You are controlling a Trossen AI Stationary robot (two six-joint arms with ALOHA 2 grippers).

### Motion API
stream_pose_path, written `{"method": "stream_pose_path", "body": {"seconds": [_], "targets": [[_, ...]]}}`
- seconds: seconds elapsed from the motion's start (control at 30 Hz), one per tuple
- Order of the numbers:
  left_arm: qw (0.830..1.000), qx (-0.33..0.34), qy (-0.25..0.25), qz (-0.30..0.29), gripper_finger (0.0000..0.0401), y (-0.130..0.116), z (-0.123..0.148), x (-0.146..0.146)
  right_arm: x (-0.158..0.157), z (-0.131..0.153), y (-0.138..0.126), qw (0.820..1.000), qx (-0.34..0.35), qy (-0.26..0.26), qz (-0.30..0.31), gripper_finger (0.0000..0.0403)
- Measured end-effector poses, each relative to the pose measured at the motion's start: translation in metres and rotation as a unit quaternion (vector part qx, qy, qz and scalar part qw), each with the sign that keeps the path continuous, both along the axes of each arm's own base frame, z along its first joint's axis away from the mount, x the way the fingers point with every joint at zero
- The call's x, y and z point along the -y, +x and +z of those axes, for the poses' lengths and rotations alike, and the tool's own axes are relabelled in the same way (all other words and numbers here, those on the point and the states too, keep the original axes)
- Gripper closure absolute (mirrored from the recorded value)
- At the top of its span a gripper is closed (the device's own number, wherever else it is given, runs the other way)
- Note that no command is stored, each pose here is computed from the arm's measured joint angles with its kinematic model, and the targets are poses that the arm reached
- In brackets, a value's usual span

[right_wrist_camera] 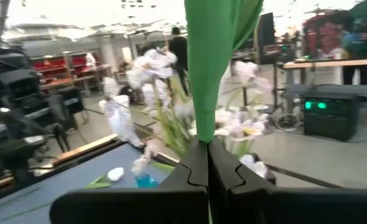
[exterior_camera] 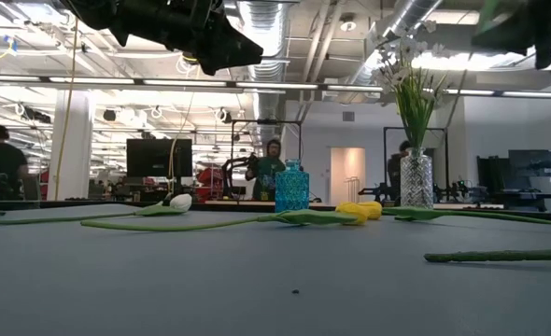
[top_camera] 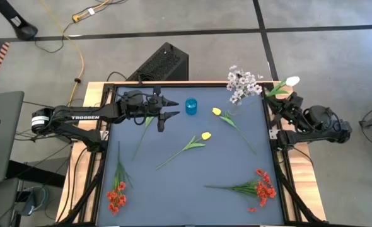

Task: Sort flowers into vase by color
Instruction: Put the bottom white flower into the transparent vase

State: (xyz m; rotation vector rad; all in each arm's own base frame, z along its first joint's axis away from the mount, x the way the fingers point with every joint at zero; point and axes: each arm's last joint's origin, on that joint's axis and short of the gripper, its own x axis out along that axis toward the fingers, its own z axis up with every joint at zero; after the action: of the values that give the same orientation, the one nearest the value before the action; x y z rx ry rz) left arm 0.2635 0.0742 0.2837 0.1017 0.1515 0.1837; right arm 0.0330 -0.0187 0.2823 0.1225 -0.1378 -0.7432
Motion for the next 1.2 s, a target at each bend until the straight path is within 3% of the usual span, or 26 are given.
{"method": "stream_pose_path", "body": {"seconds": [0.37, 0.6, 1.2], "targets": [[1.000, 0.006, 0.001, 0.000, 0.0241, 0.000, 0.001, 0.000, 0.004, 0.006, -0.002, 0.996, 0.037, -0.006, -0.075, 0.0389], [1.000, 0.008, -0.003, 0.001, 0.0241, 0.000, 0.001, 0.000, 0.006, -0.011, 0.011, 0.994, 0.056, 0.006, -0.094, 0.0389], [1.000, 0.022, -0.001, -0.003, 0.0241, 0.001, 0.004, 0.000, 0.009, -0.008, 0.012, 0.991, 0.084, -0.013, -0.100, 0.0389]]}}
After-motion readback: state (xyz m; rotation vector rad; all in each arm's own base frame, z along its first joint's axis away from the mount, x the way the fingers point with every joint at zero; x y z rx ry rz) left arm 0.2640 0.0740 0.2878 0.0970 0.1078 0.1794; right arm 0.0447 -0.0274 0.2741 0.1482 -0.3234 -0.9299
